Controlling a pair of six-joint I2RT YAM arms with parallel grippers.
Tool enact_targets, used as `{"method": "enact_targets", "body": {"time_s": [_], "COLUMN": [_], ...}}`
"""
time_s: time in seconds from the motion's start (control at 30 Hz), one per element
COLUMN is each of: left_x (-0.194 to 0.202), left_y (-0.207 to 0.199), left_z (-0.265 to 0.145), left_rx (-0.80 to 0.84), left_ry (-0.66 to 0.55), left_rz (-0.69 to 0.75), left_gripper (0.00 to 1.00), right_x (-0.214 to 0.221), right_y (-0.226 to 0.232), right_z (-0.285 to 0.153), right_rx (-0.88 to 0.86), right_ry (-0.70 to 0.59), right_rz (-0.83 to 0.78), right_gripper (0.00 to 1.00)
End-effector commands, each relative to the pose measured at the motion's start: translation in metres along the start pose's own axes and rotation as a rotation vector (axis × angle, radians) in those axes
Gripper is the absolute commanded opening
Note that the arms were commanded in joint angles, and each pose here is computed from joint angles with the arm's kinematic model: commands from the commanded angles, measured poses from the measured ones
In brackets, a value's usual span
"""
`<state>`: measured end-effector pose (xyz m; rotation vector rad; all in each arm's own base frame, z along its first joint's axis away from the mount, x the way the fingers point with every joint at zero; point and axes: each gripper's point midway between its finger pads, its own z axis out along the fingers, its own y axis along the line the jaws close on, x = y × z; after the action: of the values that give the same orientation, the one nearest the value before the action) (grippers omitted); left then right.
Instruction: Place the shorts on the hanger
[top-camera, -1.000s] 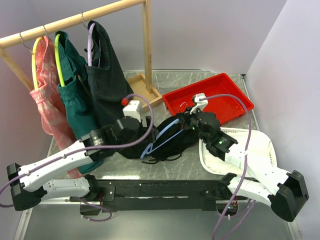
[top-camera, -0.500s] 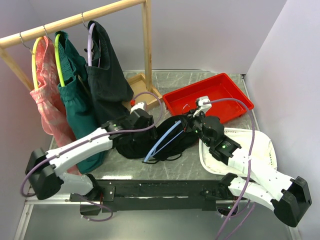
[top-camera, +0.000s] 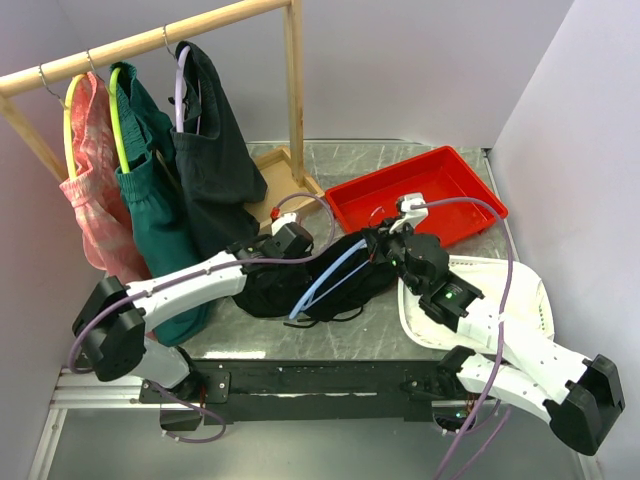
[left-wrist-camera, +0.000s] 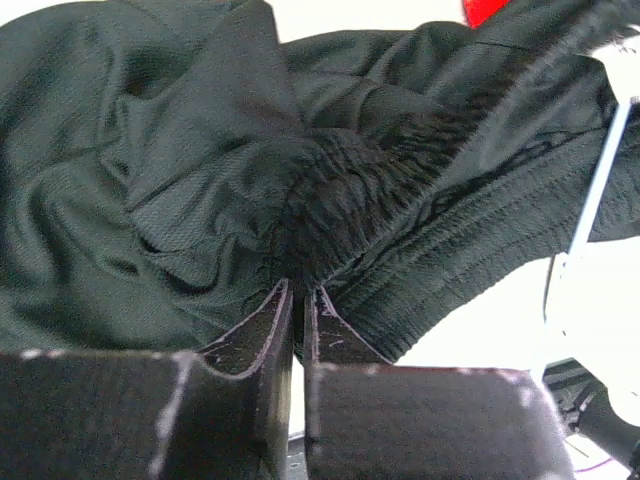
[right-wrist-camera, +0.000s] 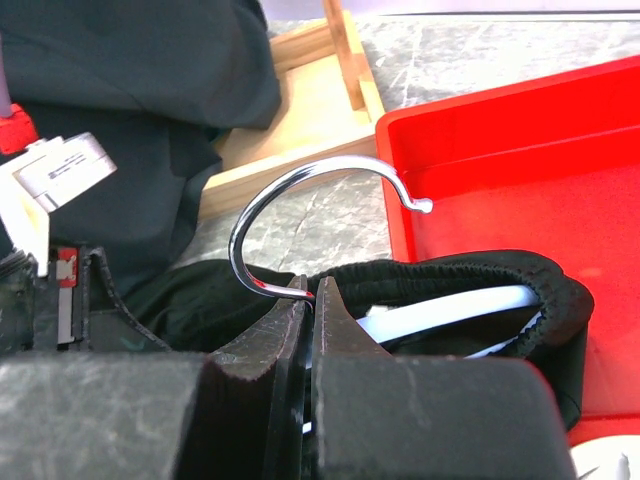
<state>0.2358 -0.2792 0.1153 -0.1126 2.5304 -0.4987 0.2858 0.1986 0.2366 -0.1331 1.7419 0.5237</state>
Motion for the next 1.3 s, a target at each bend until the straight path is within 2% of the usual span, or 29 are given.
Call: {"method": "enact_targets", "body": {"time_s": [0.0,0.07,0.27,0.5,0.63,0.93,1.27], "left_x": [-0.012,-0.01,-0.013,-0.026,-0.024,-0.021,-0.021], "left_y": [0.005,0.011,0.027,0.022,0.026,0.004,-0.001], "left_z": [-0.017,-0.024,-0.056,-0.098,-0.108,-0.132,-0.163], "left_rx": [-0.014,-0.02,-0.003,0.078,0.078,0.222,0.295], "left_ry": [-0.056,-0.057,-0.08,-0.122,-0.117,-0.088,-0.078], "left_rz": [-0.024,-0.025,-0.058,-0.055,-0.044,-0.039,-0.012], "left_gripper": [0.06,0.01,0.01,0.01,0.01,0.01,0.01], "right_x": [-0.033,-0.04,-0.063,-0.083,-0.1,-0.114,-0.129], "right_y": [-0.016,-0.02,-0.038,-0.054,-0.058,-0.061,-0.06], "right_z": [-0.004,-0.004,-0.007,-0.011,-0.013,-0.011,-0.002], "right_rx": [0.107,0.138,0.263,0.395,0.477,0.636,0.731], "right_ry": [-0.121,-0.142,-0.217,-0.269,-0.293,-0.335,-0.357], "right_rz": [0.019,0.013,0.001,0.022,0.045,0.056,0.025], "right_gripper": [0.0,0.0,0.0,0.0,0.0,0.0,0.0]}}
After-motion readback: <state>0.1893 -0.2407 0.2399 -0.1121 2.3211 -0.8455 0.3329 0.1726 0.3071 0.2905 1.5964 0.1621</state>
